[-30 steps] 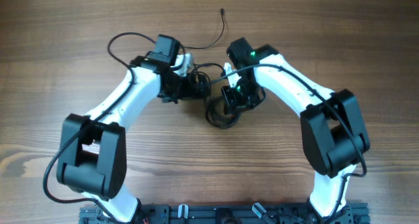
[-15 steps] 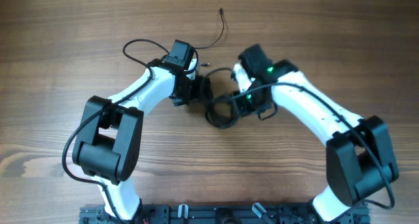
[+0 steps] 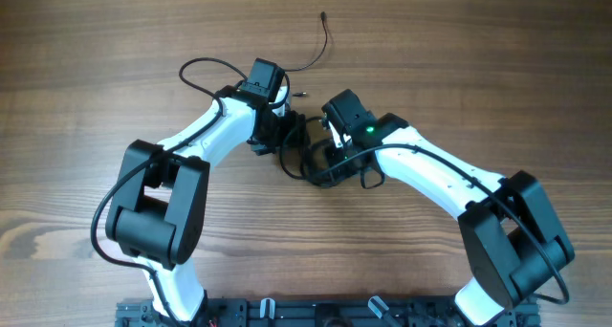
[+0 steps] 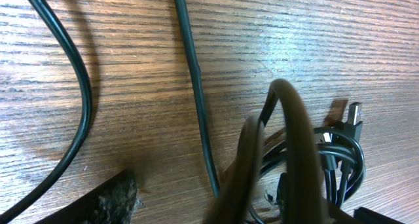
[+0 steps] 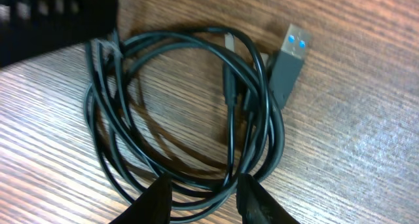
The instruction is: Untangle cables
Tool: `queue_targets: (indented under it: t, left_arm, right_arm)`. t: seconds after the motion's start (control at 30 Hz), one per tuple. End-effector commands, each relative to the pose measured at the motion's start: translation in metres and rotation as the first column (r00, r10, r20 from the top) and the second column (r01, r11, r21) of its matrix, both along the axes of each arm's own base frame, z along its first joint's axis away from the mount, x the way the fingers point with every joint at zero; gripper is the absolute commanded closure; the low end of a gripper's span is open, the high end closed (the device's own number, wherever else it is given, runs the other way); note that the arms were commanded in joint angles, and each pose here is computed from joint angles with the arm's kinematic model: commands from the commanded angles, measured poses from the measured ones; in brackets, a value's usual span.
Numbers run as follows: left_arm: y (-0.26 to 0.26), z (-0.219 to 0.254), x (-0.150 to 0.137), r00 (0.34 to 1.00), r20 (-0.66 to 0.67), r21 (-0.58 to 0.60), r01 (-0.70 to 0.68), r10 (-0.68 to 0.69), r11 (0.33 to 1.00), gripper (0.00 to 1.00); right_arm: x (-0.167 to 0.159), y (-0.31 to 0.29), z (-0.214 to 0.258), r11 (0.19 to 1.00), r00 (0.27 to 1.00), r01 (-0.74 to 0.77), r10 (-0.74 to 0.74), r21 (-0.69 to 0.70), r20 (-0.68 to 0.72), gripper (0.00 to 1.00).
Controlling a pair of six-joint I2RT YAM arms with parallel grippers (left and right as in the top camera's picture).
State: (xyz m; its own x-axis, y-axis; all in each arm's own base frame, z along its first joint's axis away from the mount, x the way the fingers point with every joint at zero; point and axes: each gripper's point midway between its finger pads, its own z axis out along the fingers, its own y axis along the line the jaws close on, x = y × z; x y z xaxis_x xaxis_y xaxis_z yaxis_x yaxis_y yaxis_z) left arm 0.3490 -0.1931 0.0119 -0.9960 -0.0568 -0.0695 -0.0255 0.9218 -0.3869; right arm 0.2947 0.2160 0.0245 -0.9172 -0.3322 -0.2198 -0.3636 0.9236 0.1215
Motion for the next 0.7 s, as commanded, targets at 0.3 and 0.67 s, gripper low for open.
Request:
queue_targets:
  t: [0.3,0.67]
  left_arm:
    - [0.001,-0.002,0.004,1.000,0.002,0.009,-0.004,0.004,1.000,0.30]
    - [0.001,-0.002,0.004,1.000,0.003,0.008,-0.004,0.004,1.000,0.29]
  right_arm:
    - [0.004,-0.001,-0.021,0.999,0.998,0.038,-0.039,0.020,0.047,0.67]
    - [0.020,-0.004,-0.046,0.999,0.995,0.041,-0.038,-0.030,0.097,0.67]
